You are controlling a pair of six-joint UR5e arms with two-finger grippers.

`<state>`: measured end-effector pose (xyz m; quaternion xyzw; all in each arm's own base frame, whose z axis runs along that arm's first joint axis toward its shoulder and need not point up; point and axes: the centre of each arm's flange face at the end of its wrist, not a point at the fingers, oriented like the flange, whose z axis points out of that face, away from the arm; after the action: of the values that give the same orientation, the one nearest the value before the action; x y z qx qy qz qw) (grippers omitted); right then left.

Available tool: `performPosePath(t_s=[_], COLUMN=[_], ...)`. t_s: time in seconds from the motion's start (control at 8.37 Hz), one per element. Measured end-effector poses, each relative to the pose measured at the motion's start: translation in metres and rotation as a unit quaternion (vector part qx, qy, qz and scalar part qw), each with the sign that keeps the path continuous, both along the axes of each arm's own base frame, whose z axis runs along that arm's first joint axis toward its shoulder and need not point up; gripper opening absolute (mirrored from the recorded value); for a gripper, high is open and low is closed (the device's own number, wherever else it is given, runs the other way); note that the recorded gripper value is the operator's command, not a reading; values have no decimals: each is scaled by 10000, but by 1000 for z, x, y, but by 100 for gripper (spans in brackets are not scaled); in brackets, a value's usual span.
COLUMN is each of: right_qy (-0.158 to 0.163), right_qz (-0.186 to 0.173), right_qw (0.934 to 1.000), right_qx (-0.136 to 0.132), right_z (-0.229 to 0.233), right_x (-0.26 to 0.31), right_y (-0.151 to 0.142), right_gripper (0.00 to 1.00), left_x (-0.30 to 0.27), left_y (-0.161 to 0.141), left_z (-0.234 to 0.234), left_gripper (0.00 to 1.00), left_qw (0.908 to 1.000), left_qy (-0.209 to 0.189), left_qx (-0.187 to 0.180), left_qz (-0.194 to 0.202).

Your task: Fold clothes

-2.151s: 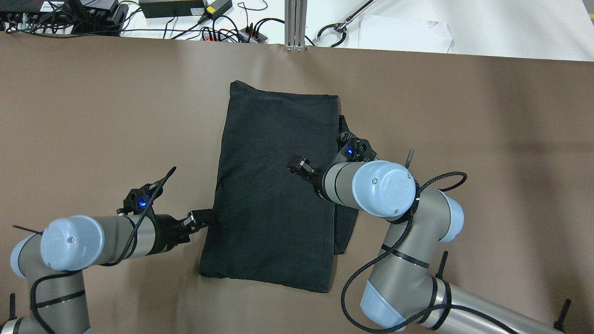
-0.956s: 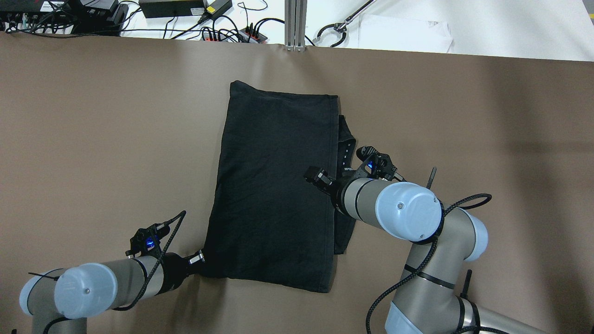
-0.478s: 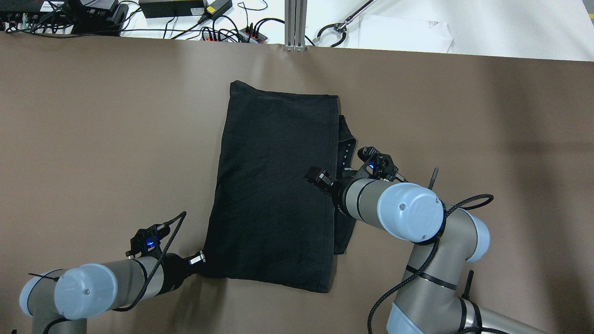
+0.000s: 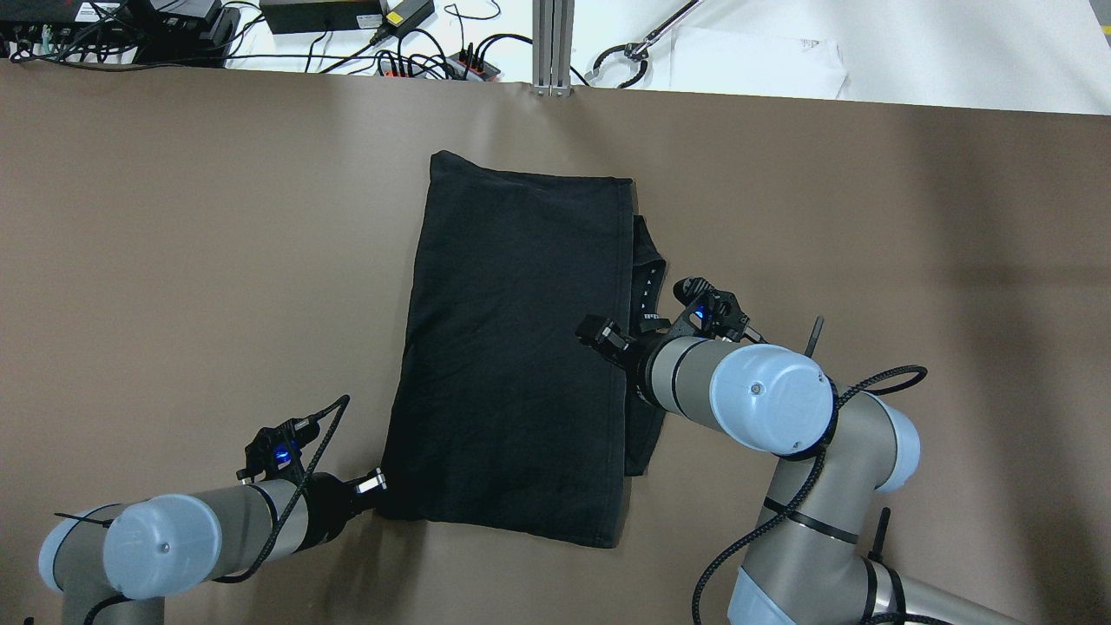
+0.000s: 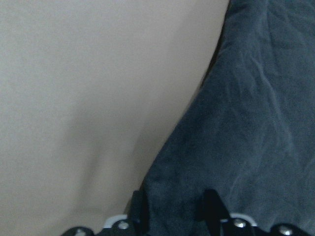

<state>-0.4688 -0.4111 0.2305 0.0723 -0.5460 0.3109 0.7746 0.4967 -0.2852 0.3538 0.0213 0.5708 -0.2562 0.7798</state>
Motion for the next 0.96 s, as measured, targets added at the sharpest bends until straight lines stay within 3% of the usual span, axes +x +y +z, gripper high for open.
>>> performPosePath(t_s=[0.24, 0.36, 0.72, 0.96], right_qy=[10, 23, 166, 443], right_qz=[1, -5, -52, -96], right_qw=[10000, 10000, 9998, 9989], right_qx=[-5, -11, -116, -142], right_z=[1, 3, 27, 62], right_x=[0, -1, 1, -5], right_y=[0, 1, 13, 47], right_gripper=[93, 92, 92, 90], left_x=[1, 1, 0, -1], left_y=[0, -1, -2, -3], left_z=[-3, -3, -4, -4], left_gripper=[5, 0, 0, 0], left_qw=[10000, 10000, 9999, 9999], left_qy=[24, 25, 24, 17], left_qx=[8, 10, 41, 55], left_qz=[-3, -10, -95, -137])
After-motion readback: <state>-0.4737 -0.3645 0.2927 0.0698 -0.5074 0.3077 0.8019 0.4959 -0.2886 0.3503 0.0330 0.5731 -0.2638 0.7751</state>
